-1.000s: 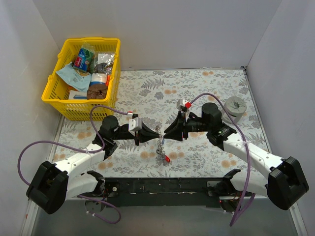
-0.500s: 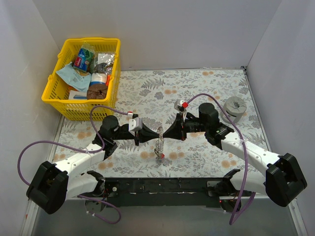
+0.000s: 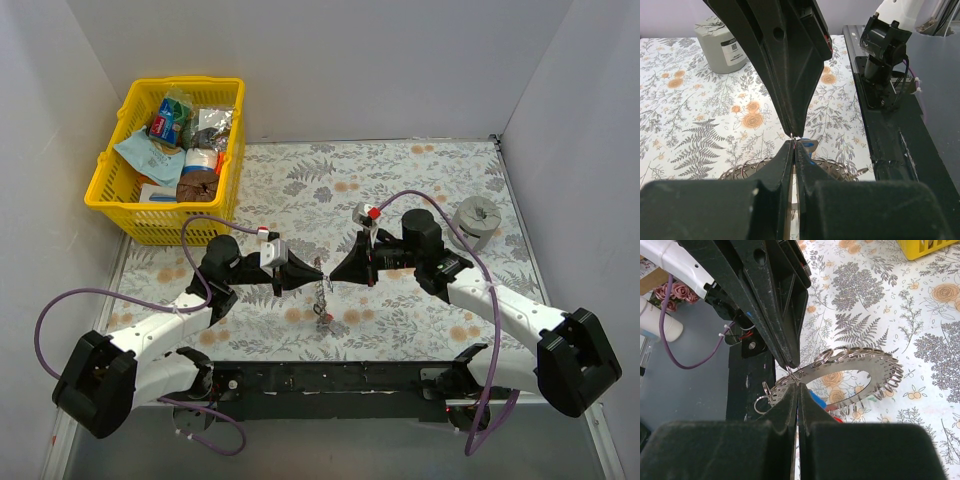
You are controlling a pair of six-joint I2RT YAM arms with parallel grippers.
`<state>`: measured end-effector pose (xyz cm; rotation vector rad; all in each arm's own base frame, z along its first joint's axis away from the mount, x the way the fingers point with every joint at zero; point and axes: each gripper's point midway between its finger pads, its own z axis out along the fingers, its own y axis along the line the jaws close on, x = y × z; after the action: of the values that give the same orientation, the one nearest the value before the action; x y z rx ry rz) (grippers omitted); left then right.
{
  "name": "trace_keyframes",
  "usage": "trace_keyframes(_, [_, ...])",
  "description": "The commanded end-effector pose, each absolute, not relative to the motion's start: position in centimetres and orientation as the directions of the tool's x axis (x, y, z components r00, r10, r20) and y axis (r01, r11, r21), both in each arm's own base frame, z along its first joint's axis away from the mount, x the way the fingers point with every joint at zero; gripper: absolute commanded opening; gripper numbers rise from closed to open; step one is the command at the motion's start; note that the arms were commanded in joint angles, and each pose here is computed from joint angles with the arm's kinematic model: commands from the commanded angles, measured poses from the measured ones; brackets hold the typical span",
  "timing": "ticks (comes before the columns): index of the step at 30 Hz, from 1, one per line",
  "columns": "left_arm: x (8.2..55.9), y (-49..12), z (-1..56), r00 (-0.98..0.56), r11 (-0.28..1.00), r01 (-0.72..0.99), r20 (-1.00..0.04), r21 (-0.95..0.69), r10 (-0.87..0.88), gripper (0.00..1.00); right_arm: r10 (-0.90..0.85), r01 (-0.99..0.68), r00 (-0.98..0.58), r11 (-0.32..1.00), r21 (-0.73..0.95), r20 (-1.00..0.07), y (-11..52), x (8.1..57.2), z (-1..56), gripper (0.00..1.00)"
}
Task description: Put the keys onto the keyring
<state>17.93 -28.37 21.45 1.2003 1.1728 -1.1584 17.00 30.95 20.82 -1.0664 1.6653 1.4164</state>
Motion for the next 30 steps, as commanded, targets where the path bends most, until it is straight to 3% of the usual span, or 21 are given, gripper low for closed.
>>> trace_keyframes(1, [17.4, -28.3, 24.9, 0.170, 0.011, 0.985, -0.981, 0.170, -0.094, 0.00, -0.127, -0.921, -0.389, 0.045, 0.387, -0.912, 31.5, 17.4, 22.0, 0.01])
trace_keyframes(30, [16.0, -28.2, 26.4, 0.210, -0.041, 0.975, -0.965, 0.219, -0.155, 0.00, -0.147, -0.914, -0.403, 0.010, 0.406, -0.903, 31.9, 16.9, 20.3, 0.01])
